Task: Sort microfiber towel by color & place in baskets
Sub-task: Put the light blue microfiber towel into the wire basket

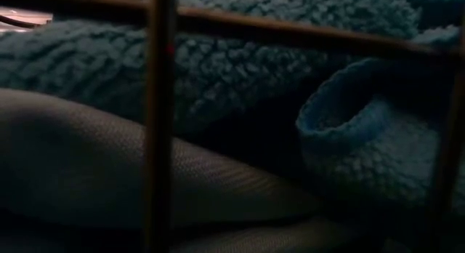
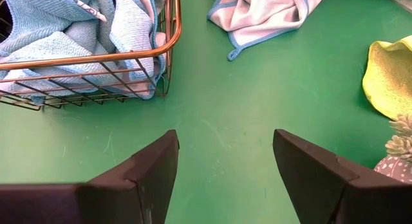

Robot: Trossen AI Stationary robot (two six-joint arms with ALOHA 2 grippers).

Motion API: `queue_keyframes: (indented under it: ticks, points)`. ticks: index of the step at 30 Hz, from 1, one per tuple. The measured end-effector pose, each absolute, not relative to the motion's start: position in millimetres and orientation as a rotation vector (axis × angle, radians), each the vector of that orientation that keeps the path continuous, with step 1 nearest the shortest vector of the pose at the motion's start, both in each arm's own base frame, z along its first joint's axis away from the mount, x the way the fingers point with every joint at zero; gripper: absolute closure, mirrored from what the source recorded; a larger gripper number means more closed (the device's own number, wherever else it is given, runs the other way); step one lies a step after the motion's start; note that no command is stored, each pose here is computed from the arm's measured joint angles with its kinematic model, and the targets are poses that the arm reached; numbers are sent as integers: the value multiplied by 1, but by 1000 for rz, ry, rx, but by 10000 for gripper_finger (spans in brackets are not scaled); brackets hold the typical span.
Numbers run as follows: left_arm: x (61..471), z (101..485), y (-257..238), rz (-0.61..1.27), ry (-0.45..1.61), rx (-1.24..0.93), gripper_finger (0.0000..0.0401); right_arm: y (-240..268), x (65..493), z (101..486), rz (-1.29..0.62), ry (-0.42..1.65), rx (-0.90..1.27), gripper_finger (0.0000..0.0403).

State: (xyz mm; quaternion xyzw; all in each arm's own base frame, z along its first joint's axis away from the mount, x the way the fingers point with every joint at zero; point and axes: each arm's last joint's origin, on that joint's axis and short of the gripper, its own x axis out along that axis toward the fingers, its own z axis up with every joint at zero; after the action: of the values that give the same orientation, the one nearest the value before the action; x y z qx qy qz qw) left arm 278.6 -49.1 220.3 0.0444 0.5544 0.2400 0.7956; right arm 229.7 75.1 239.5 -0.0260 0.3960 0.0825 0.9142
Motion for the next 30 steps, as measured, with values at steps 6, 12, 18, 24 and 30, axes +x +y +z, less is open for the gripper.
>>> queue_keyframes:
  ticks: [6,12,18,24,30]
  points:
    - [279,220,-46,528,1192,79,295,75,230,239,169,815,-53,150]
    - [281,220,-39,580,1173,5,261,75,230,239,170,815,-54,150]
    - [282,220,-38,580,1163,-5,228,75,230,239,169,816,-54,150]
    - [285,218,-39,559,1174,-30,223,75,230,239,169,815,-53,150]
    - [289,207,-40,568,1202,-32,223,75,230,239,170,815,-54,150]
